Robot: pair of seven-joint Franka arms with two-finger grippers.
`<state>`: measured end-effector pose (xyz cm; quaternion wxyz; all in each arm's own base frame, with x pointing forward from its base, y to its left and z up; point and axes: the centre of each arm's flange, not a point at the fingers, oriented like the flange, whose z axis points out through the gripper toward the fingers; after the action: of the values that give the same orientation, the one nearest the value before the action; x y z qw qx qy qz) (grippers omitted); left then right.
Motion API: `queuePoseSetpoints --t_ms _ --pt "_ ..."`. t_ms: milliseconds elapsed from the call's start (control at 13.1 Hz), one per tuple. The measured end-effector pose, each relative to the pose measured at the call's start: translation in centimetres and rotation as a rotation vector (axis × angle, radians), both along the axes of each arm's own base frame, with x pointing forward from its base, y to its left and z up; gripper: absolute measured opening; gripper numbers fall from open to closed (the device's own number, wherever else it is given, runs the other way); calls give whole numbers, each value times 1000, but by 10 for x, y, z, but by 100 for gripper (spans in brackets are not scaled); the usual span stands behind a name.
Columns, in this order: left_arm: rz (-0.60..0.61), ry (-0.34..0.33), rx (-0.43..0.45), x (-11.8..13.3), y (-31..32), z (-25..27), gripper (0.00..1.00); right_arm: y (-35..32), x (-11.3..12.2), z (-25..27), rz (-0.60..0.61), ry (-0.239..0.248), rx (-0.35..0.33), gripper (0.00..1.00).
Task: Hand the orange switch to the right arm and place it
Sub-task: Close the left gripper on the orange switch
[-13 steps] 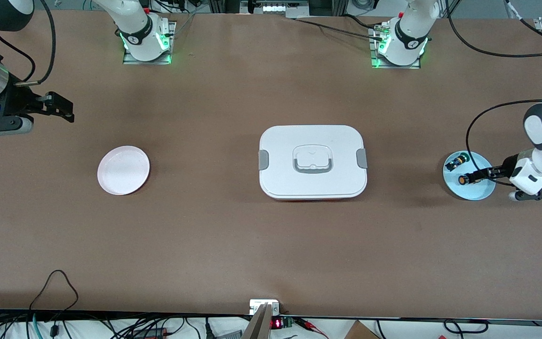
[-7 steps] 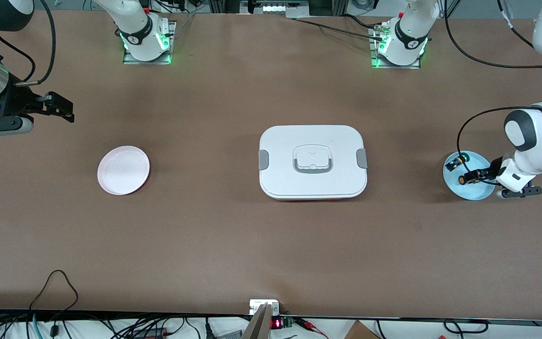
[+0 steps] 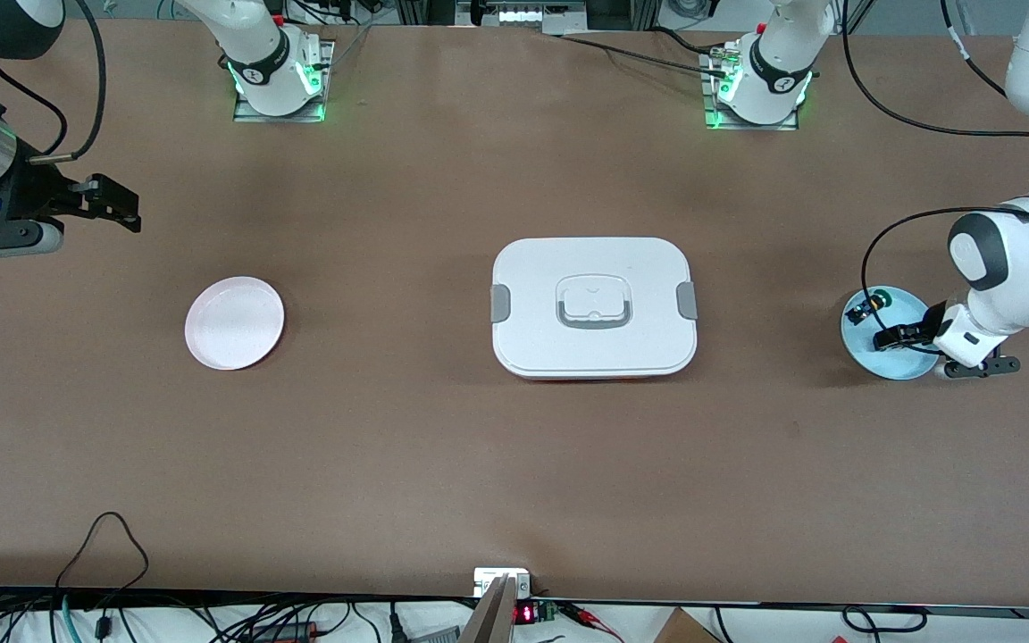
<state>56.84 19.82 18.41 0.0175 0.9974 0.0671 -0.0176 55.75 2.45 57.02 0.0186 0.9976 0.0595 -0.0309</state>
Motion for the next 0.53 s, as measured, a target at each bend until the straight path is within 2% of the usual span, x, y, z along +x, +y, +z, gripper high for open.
queuePoseSetpoints --t_ms 152,229,534 --pt "0 3 -1 -1 0 -2 77 0 0 0 0 0 0 100" --pt "-1 2 -1 0 0 -1 72 0 0 0 0 0 0 100" --pt "-3 2 -1 0 0 -1 72 0 0 0 1 0 0 100"
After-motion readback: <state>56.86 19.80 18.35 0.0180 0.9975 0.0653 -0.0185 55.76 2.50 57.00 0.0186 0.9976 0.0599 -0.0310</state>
